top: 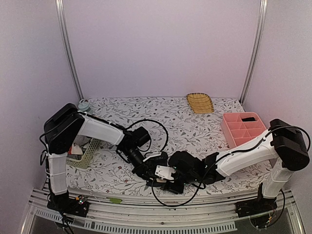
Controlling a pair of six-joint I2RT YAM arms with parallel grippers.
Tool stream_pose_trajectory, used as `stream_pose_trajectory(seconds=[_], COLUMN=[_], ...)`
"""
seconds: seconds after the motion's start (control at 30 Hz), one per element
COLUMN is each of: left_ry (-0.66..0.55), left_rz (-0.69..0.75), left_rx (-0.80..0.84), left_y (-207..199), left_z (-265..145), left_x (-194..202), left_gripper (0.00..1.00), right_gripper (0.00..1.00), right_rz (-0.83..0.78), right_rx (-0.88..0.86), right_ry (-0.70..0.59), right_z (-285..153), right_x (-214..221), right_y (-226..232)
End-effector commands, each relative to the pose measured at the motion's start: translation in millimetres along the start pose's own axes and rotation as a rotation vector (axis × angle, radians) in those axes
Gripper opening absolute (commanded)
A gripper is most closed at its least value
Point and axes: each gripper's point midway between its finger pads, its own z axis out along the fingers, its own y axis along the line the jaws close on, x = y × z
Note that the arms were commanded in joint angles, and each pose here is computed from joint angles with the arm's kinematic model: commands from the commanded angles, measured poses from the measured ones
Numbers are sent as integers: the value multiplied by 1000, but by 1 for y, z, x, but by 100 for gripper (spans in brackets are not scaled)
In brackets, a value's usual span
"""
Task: Roll the underwear
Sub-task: Roll the underwear at the corner of the board.
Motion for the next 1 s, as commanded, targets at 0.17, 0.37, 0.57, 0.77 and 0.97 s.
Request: stream_pose_trajectory(seconds=[0.17,0.37,0.57,0.77,0.97], left_ry=[72,72,71,67,39], left_rz=[-84,-89,-87,-80,-39], left_rx=[-2,-1,-1,-11,-133], left_y=[8,9,9,9,15], left_z=[6,7,7,6,-11], left_x=[27,27,27,26,20], left_gripper=[6,9,10,15,41], right_gripper=[55,41,43,30,0], right_rz=[-69,-118,-101,-117,-90], right_rx=[68,13,-35,-28,-78], right_ry=[-72,-21,2,47,71], right_z=[-15,10,18,26,26], right_x=[-29,-24,-8,9,11], right_y=[-6,3,14,13,21])
